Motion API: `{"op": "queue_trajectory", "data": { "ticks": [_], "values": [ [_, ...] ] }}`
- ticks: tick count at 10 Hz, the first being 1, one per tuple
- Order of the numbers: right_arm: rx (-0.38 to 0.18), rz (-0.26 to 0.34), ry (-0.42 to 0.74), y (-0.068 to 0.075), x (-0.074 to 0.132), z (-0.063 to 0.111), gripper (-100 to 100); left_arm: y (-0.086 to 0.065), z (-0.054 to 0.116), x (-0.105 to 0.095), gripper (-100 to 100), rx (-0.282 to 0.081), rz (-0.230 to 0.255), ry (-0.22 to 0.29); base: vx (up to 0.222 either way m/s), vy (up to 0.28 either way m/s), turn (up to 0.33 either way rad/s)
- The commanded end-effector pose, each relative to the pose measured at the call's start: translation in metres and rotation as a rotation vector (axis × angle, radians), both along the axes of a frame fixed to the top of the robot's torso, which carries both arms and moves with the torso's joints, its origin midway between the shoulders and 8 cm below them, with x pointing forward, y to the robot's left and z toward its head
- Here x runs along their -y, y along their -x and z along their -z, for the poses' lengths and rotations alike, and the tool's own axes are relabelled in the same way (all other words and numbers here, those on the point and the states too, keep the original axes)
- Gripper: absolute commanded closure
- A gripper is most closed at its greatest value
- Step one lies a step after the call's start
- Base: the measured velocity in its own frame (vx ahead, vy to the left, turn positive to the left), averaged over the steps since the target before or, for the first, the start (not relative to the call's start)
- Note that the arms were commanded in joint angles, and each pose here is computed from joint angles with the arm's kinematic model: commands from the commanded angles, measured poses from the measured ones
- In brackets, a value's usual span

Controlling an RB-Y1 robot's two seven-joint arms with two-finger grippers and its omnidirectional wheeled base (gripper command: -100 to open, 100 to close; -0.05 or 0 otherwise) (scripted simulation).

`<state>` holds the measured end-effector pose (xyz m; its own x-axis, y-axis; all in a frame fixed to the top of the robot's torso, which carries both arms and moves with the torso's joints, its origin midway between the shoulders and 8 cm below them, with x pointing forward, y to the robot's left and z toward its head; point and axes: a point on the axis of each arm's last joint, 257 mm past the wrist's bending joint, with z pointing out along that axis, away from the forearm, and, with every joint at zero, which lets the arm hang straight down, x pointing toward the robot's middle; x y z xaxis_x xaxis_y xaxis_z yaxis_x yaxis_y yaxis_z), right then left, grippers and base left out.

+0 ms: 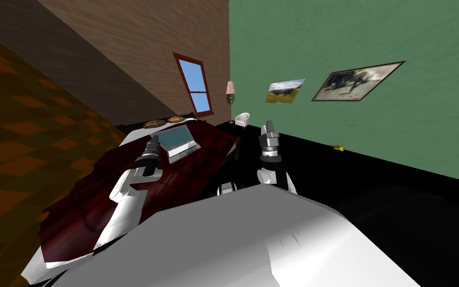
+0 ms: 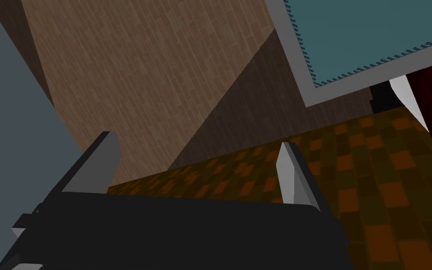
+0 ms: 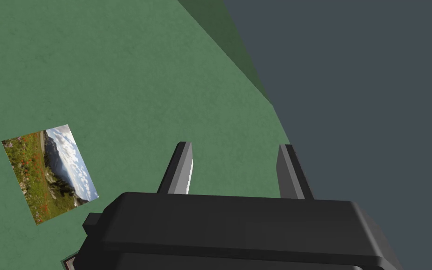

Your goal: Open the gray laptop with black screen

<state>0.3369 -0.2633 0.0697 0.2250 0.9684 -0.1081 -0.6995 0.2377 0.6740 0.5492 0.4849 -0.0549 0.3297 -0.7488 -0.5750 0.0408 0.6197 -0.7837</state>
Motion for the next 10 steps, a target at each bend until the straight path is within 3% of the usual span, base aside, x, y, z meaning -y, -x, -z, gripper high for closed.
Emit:
{"op": "queue_trajectory", "data": {
  "ticks": [1, 2, 4, 5, 6, 7, 8, 9, 10],
  "values": [
    [0.0, 0.0, 0.0, 0.0, 0.0, 0.0, 0, -0.003, 0.0, -0.042, -100, -0.025, -0.085, 0.006, -0.014, 0.026, -0.21],
    [0.0, 0.0, 0.0, 0.0, 0.0, 0.0, 0, -0.003, -0.008, -0.065, -100, -0.024, -0.134, 0.001, -0.031, 0.046, -0.335],
    [0.0, 0.0, 0.0, 0.0, 0.0, 0.0, 0, -0.003, 0.002, -0.07, -100, -0.042, -0.143, 0.013, -0.016, 0.029, -0.054],
    [0.0, 0.0, 0.0, 0.0, 0.0, 0.0, 0, -0.001, -0.005, -0.093, -100, -0.04, -0.19, 0.014, -0.006, 0.021, -0.176],
    [0.0, 0.0, 0.0, 0.0, 0.0, 0.0, 0, -0.001, 0.002, -0.097, -100, -0.053, -0.197, 0.019, -0.007, 0.028, -0.145],
    [0.0, 0.0, 0.0, 0.0, 0.0, 0.0, 0, 0.002, -0.008, -0.117, -100, -0.046, -0.241, 0.021, -0.007, 0.031, -0.241],
    [0.0, 0.0, 0.0, 0.0, 0.0, 0.0, 0, 0.003, 0.002, -0.123, -100, -0.064, -0.251, 0.028, -0.009, 0.034, -0.111],
    [0.0, 0.0, 0.0, 0.0, 0.0, 0.0, 0, 0.007, -0.008, -0.142, -100, -0.055, -0.292, 0.029, -0.007, 0.039, -0.172],
    [0.0, 0.0, 0.0, 0.0, 0.0, 0.0, 0, 0.008, 0.003, -0.147, -100, -0.074, -0.302, 0.037, -0.007, 0.035, -0.123]
  ]
}}
